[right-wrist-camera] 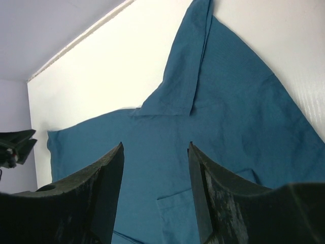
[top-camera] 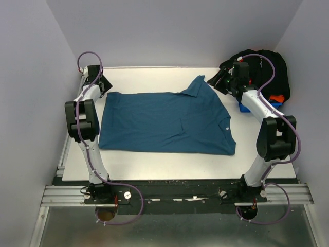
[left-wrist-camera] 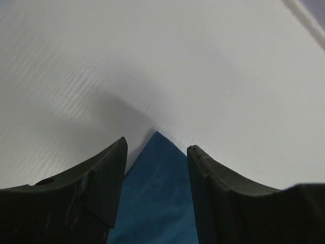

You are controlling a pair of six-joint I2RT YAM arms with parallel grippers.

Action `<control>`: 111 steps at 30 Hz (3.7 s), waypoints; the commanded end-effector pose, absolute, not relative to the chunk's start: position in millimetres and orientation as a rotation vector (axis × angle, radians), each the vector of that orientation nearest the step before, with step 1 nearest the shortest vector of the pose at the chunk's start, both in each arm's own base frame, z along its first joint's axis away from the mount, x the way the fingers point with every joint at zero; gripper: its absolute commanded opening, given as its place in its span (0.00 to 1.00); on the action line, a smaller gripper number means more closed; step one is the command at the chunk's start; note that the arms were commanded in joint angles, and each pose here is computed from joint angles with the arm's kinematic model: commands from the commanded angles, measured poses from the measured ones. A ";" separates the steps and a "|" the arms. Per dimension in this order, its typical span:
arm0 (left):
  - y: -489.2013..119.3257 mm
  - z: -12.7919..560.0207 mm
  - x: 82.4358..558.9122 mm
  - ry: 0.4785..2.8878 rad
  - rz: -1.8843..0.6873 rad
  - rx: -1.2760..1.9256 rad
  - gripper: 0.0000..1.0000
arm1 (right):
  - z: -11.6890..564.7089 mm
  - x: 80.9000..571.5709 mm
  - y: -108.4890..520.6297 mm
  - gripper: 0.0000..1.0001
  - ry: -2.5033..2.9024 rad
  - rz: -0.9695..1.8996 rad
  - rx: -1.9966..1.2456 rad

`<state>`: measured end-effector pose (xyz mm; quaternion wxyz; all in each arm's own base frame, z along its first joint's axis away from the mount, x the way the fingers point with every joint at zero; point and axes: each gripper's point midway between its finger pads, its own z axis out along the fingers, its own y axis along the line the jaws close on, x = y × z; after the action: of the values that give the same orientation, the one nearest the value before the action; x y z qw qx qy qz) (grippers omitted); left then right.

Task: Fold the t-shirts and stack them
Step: Grap the side of the flattened tshirt furthest away from the robot with both arms

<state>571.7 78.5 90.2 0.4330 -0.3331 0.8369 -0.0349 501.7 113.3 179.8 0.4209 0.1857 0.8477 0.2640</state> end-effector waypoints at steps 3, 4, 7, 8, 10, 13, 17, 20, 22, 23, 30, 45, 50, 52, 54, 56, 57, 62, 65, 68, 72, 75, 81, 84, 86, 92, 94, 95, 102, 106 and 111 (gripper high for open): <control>84.7 61.8 564.5 2.197 0.021 -0.872 0.63 | 187.2 501.3 116.7 0.61 2.111 0.668 0.419; 84.4 59.5 564.9 2.208 0.033 -0.865 0.63 | 186.8 501.4 116.7 0.61 2.112 0.668 0.420; 79.4 52.3 565.7 2.245 0.064 -0.836 0.63 | 186.4 501.7 116.4 0.61 2.114 0.665 0.420; 78.1 51.2 566.9 2.253 0.057 -0.826 0.63 | 187.1 501.9 116.7 0.61 2.112 0.666 0.416; 74.5 46.5 566.3 2.284 0.058 -0.819 0.61 | 185.7 501.6 116.4 0.61 2.117 0.663 0.419; 68.7 46.2 566.7 2.301 0.048 -0.795 0.58 | 186.0 501.8 116.1 0.61 2.116 0.661 0.418; 66.2 40.6 560.2 2.347 0.094 -0.800 0.58 | 185.3 501.5 115.5 0.61 2.119 0.656 0.419; 67.6 36.2 558.7 2.368 0.113 -0.809 0.60 | 186.6 501.3 116.1 0.61 2.118 0.661 0.420; 67.4 31.3 560.4 2.400 0.121 -0.808 0.60 | 184.9 500.8 116.2 0.61 2.123 0.661 0.419; 67.8 28.0 560.0 2.424 0.133 -0.805 0.60 | 184.9 500.7 116.5 0.61 2.123 0.664 0.420; 78.8 7.8 559.7 2.504 0.184 -0.805 0.51 | 188.2 500.4 115.7 0.61 2.114 0.660 0.420; 83.6 53.4 571.3 2.362 0.142 -0.749 0.00 | 164.8 529.2 113.8 0.62 2.205 0.606 0.466; 80.2 62.0 568.3 2.325 0.110 -0.725 0.00 | 155.2 562.7 115.6 0.63 2.217 0.599 0.519; 77.7 65.6 565.6 2.310 0.090 -0.717 0.00 | 144.3 574.9 114.3 0.63 2.234 0.578 0.543; 75.8 68.5 562.5 2.299 0.081 -0.708 0.00 | 135.3 587.2 114.1 0.63 2.235 0.570 0.562; 74.3 73.4 562.6 2.291 0.069 -0.698 0.00 | 126.7 598.0 114.2 0.63 2.245 0.562 0.588; 74.9 75.1 562.7 2.288 0.067 -0.699 0.00 | 119.3 602.2 113.5 0.63 2.256 0.552 0.604; 66.6 73.9 564.1 2.296 0.014 -0.687 0.00 | 98.6 622.4 110.1 0.63 2.265 0.515 0.661; 65.3 73.6 564.4 2.293 0.002 -0.701 0.00 | 85.0 631.5 108.8 0.63 2.259 0.507 0.718; 63.9 76.1 564.8 2.290 -0.009 -0.699 0.00 | 68.4 640.1 106.5 0.63 2.245 0.496 0.782; 64.2 78.0 563.4 2.288 -0.012 -0.697 0.00 | 51.7 651.9 107.3 0.62 2.217 0.512 0.839; 62.6 81.7 563.8 2.282 -0.019 -0.690 0.00 | 43.2 661.4 116.9 0.61 2.196 0.613 0.880; 61.8 85.0 563.4 2.282 -0.024 -0.684 0.00 | 37.2 673.7 137.8 0.61 2.163 0.749 0.930; 60.7 84.5 564.8 2.283 -0.032 -0.679 0.00 | 38.6 674.8 148.0 0.60 2.157 0.767 0.906; 59.6 84.0 564.4 2.289 -0.038 -0.677 0.00 | 40.5 676.1 149.8 0.59 2.149 0.769 0.900; 60.2 86.6 564.1 2.287 -0.039 -0.674 0.00 | 41.8 684.7 167.4 0.53 2.118 0.903 0.879; 60.2 86.7 564.1 2.285 -0.039 -0.674 0.00 | 39.9 684.4 167.7 0.51 2.119 0.891 0.880; 60.2 85.9 564.0 2.287 -0.039 -0.674 0.00 | 39.9 684.2 167.5 0.48 2.117 0.890 0.873; 57.2 86.3 564.4 2.290 -0.048 -0.666 0.00 | 51.2 688.0 160.4 0.39 2.088 0.841 0.814; 58.7 86.0 563.9 2.291 -0.043 -0.667 0.00 | 56.7 691.8 165.2 0.24 2.070 0.874 0.766; 58.0 86.7 564.6 2.291 -0.047 -0.662 0.00 | 65.6 696.8 165.8 0.27 2.043 0.877 0.719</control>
<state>560.5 59.8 58.4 0.3451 -0.2670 0.8998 -0.0049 688.7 159.4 51.9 0.3658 0.3147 0.8114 0.3299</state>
